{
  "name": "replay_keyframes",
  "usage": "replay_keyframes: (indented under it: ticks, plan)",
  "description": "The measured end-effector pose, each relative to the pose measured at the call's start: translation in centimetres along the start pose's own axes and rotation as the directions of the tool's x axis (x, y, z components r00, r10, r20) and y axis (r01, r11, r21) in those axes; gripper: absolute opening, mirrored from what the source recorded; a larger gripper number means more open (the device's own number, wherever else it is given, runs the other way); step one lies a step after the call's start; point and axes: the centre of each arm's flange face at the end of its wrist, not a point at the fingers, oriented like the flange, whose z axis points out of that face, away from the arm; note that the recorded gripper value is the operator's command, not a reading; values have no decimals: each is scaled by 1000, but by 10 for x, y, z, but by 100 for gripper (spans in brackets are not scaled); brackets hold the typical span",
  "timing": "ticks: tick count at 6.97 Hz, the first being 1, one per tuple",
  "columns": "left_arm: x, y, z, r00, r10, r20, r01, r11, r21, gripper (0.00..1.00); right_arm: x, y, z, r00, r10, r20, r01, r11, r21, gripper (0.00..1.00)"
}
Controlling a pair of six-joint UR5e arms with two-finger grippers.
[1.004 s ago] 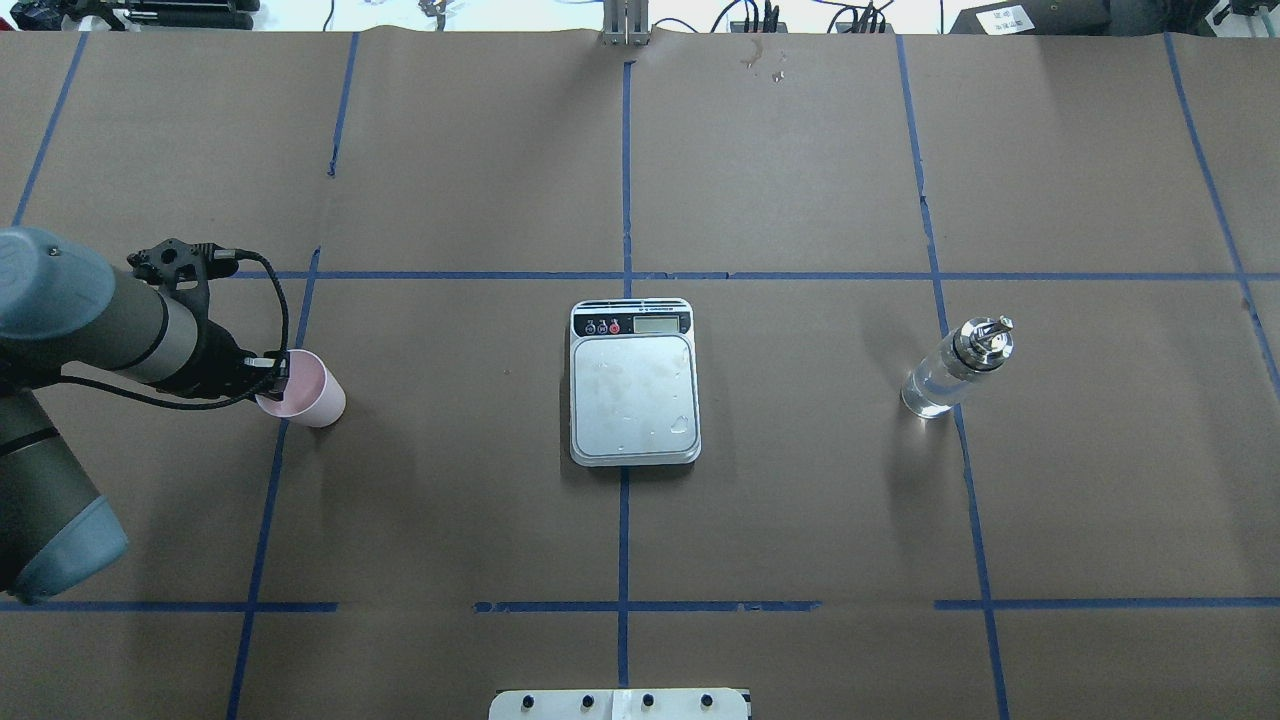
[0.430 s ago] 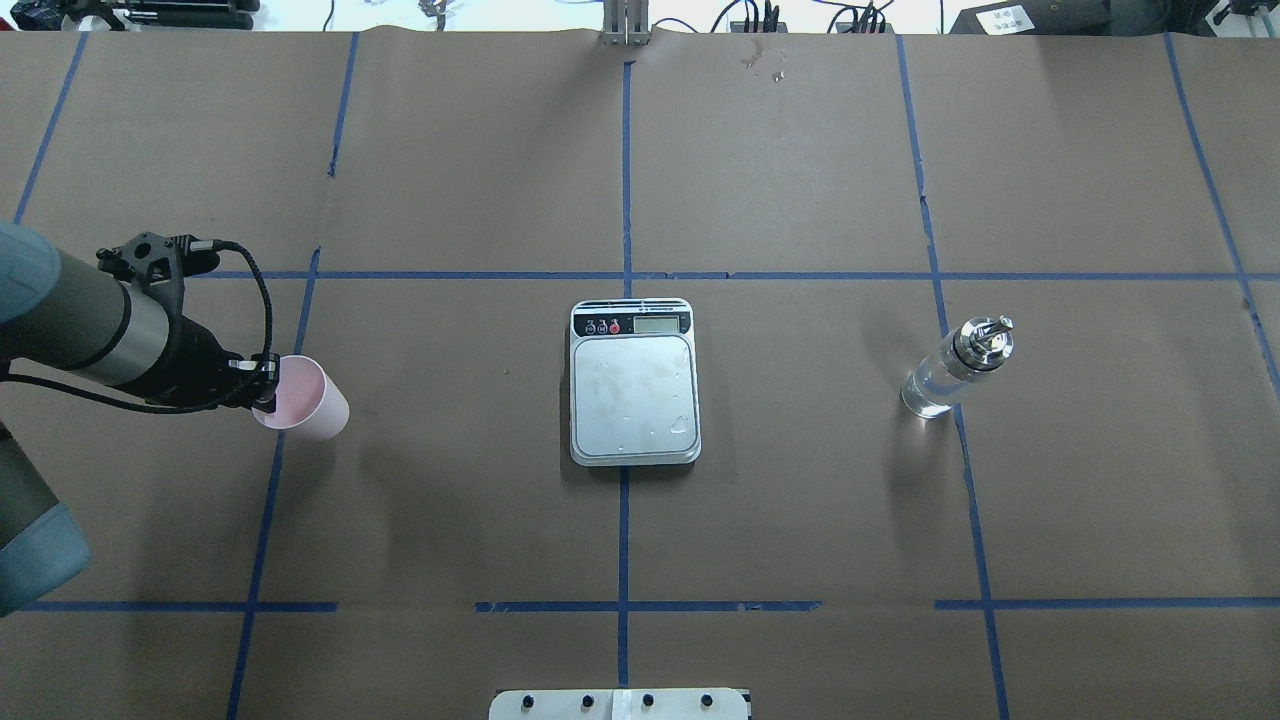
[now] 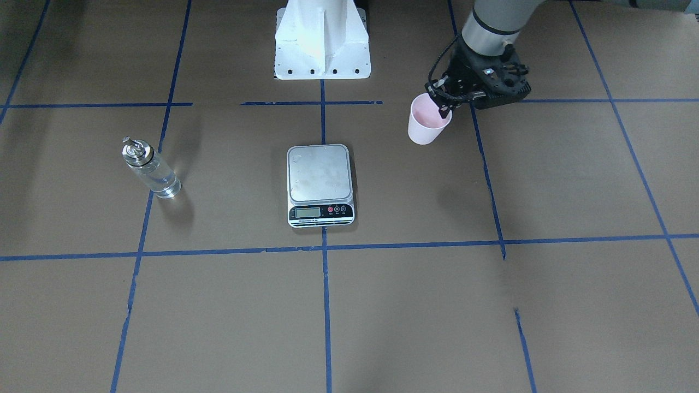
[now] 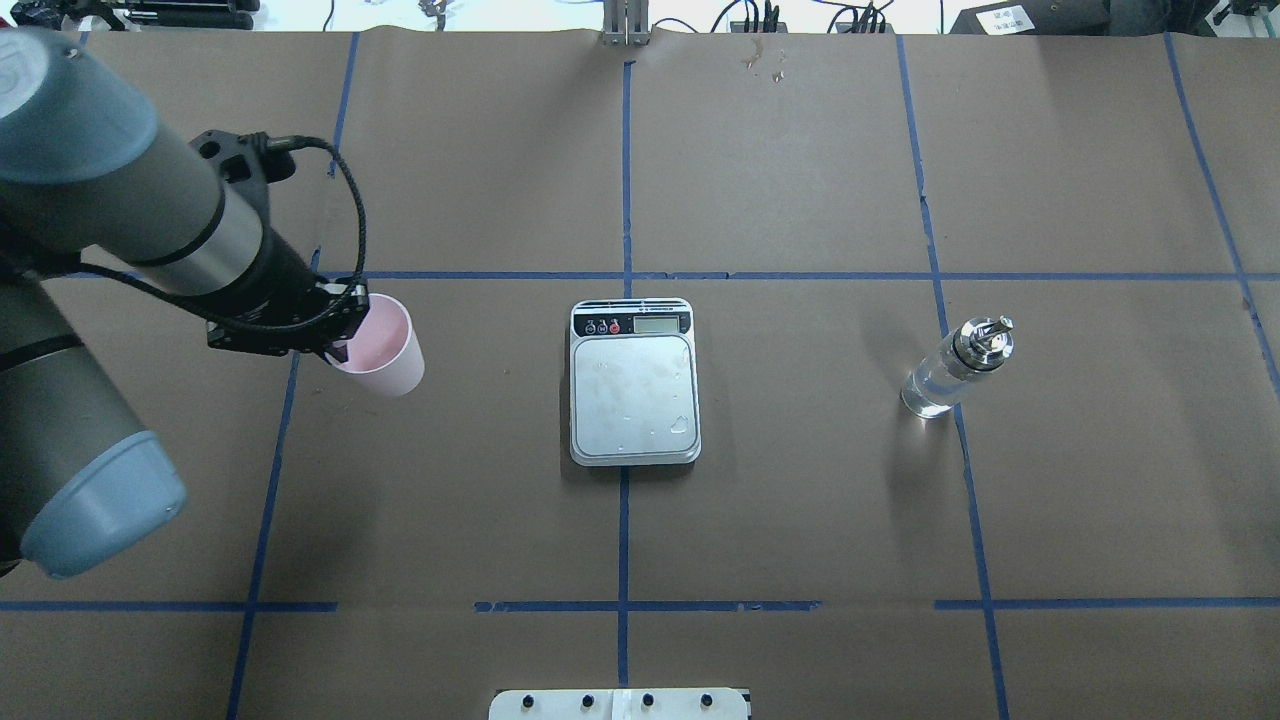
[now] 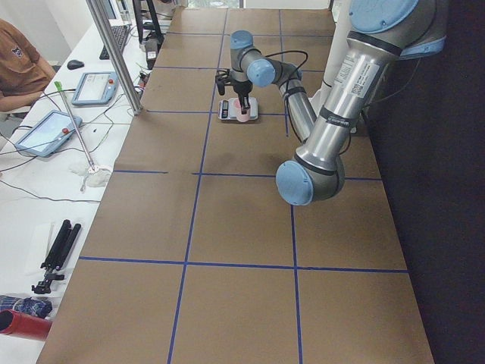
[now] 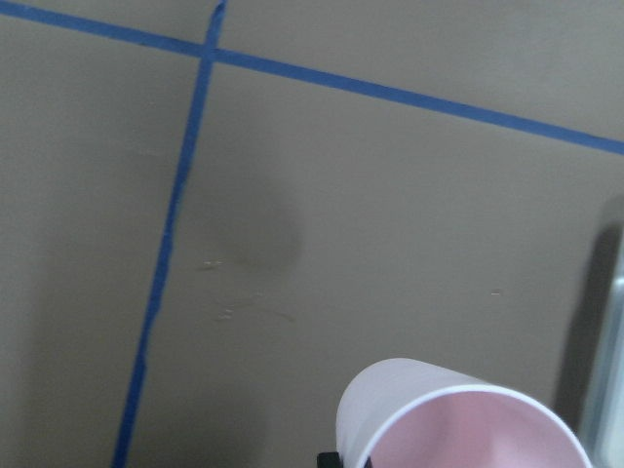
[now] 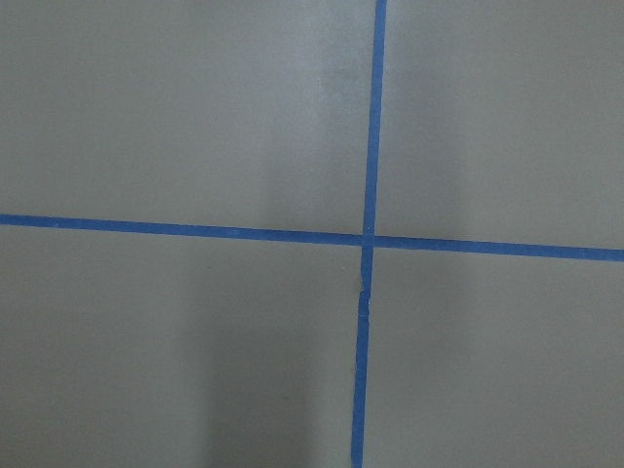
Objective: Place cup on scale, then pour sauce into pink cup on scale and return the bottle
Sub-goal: 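Carry the pink cup with the left gripper onto the scale and release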
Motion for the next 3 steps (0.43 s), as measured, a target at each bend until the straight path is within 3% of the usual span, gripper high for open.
replay_keyframes:
  ticks: [3]
  plan:
    - [114,25,56,986,-156,-57,155,988,-20,0,-9,1,-1,1000,-13,11,13,1000,-1,100]
